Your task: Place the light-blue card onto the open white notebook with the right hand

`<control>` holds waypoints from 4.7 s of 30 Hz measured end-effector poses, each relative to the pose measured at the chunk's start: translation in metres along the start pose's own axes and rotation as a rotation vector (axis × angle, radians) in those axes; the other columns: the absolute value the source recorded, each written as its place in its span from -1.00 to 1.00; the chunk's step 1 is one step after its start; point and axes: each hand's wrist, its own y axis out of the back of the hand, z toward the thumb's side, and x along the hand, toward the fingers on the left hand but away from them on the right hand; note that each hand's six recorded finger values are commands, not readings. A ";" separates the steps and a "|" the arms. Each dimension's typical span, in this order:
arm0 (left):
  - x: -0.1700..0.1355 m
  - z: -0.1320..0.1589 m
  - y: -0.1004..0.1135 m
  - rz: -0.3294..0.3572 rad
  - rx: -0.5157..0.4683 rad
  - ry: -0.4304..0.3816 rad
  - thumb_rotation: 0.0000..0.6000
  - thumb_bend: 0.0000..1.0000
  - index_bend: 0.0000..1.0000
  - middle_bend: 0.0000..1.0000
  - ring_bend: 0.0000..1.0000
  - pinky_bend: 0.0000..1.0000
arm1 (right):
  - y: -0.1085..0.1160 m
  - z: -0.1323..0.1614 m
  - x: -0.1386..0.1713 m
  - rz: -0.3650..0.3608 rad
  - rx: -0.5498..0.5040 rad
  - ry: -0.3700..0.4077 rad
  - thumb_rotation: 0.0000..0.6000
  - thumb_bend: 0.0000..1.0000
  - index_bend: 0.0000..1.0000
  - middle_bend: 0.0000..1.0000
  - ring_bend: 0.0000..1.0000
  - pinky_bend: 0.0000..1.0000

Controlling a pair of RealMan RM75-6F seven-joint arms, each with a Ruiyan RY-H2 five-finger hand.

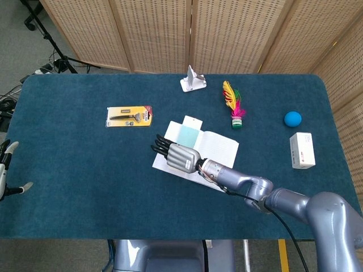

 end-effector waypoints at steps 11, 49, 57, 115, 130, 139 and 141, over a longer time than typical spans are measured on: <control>0.004 -0.003 -0.002 -0.017 0.004 0.003 1.00 -1.00 -1.00 -1.00 -1.00 -1.00 | -0.016 0.018 0.004 0.039 0.025 0.055 1.00 -0.37 0.24 -1.00 -1.00 -0.93; 0.003 -0.007 0.003 -0.014 -0.021 0.005 1.00 -1.00 -1.00 -1.00 -1.00 -1.00 | -0.012 0.021 0.003 0.043 0.061 0.004 1.00 -0.23 -0.71 -1.00 -1.00 -0.93; 0.003 -0.005 0.002 -0.018 -0.023 -0.003 1.00 -1.00 -1.00 -1.00 -1.00 -1.00 | -0.003 0.003 0.017 0.047 -0.371 -0.104 1.00 1.00 -0.63 -0.97 -1.00 -0.93; 0.005 -0.001 -0.005 -0.036 -0.005 -0.007 1.00 -1.00 -1.00 -1.00 -1.00 -1.00 | -0.081 0.032 0.041 0.330 -0.729 -0.196 1.00 1.00 -0.96 -0.93 -1.00 -0.91; 0.004 0.001 -0.007 -0.036 0.003 -0.014 1.00 -1.00 -1.00 -1.00 -1.00 -1.00 | -0.082 0.042 0.052 0.342 -0.714 -0.161 1.00 1.00 -0.96 -0.92 -1.00 -0.91; 0.004 0.001 -0.006 -0.034 0.001 -0.015 1.00 -1.00 -1.00 -1.00 -1.00 -1.00 | -0.082 0.042 0.055 0.344 -0.695 -0.147 1.00 1.00 -0.96 -0.92 -1.00 -0.91; 0.004 0.001 -0.007 -0.035 0.001 -0.014 1.00 -1.00 -1.00 -1.00 -1.00 -1.00 | -0.084 0.042 0.056 0.350 -0.693 -0.145 1.00 1.00 -0.96 -0.92 -1.00 -0.91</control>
